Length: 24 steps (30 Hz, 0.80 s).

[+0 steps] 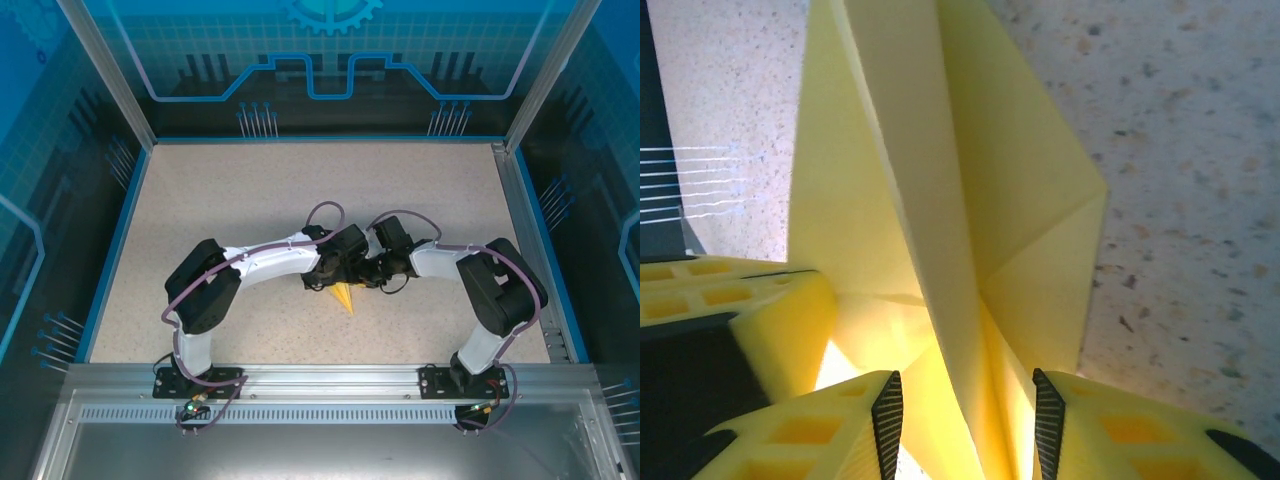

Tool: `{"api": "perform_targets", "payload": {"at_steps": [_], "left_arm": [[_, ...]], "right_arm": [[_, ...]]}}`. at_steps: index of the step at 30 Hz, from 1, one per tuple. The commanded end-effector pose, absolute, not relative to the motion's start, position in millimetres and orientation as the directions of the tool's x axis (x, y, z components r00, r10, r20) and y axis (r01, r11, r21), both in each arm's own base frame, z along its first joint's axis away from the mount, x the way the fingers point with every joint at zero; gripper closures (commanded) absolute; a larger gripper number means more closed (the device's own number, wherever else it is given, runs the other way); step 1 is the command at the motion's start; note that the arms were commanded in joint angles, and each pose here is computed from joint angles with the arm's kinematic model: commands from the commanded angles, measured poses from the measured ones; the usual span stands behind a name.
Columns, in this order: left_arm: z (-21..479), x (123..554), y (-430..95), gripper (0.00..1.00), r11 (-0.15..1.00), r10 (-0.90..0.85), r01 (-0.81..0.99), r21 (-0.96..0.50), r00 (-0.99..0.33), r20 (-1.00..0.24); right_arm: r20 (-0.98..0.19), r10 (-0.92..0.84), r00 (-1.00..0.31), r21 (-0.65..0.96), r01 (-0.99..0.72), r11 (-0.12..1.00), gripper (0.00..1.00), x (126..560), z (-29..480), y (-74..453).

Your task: Fold a paper plane with a square sheet of paper (pick it up from the middle)

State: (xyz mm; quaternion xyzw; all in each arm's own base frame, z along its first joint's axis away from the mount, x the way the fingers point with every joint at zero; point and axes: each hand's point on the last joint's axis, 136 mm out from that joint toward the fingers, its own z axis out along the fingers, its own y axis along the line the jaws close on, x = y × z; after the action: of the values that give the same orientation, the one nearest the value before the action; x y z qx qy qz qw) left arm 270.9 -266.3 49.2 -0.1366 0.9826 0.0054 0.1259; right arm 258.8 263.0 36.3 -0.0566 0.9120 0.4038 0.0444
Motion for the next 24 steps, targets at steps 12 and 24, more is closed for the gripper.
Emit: {"api": "perform_targets", "payload": {"at_steps": [12, 24], "left_arm": [[58, 271, -257, 0.9, 0.955, -0.294, -0.293, -0.046, -0.916, -0.274], [58, 271, -257, 0.9, 0.955, -0.295, -0.293, -0.048, -0.916, -0.272]], "right_arm": [[-0.173, -0.188, -0.967, 0.717, -0.255, 0.649, 0.61, 236, 43, 277], [-0.201, -0.2, -0.959, 0.703, -0.284, 0.652, 0.5, 234, 47, 282]]}}
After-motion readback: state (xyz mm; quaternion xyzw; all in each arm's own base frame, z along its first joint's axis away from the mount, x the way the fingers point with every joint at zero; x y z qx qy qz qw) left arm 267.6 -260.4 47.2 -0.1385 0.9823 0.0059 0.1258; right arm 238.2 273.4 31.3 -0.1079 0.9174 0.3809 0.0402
